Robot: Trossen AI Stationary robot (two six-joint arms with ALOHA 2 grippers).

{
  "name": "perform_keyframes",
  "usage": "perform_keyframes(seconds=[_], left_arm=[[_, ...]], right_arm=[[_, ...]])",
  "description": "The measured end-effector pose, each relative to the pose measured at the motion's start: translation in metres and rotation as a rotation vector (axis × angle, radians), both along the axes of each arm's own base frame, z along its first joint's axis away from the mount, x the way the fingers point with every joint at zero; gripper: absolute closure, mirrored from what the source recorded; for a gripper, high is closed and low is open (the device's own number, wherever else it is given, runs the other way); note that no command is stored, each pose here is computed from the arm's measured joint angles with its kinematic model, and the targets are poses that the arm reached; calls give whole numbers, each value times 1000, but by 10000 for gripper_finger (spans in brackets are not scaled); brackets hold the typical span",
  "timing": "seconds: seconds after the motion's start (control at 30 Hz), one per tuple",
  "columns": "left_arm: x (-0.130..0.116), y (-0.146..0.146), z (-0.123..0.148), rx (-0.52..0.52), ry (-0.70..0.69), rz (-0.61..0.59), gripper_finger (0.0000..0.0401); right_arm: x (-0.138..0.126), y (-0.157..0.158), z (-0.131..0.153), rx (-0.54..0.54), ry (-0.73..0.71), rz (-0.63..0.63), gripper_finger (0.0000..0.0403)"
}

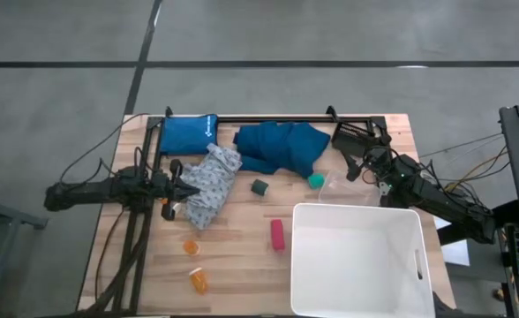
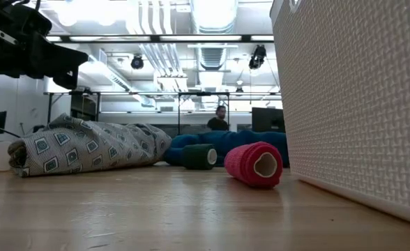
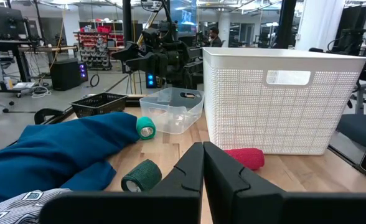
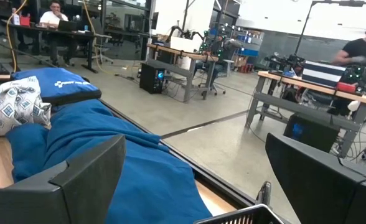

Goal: Pick & place medical supplies in basket/bin

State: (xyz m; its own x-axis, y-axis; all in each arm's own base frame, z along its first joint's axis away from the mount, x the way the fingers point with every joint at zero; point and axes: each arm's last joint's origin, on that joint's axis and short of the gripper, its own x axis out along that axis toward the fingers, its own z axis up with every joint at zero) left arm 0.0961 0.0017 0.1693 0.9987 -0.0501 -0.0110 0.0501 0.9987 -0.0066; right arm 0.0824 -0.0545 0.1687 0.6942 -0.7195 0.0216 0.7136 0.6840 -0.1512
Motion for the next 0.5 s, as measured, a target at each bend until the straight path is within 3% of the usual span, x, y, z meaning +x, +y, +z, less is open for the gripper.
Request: perform_keyframes(seconds=[0.5], left_arm=[[0,2,-1,8,11,72,389]], right_arm=[[0,0,0,0,-1,0,19]])
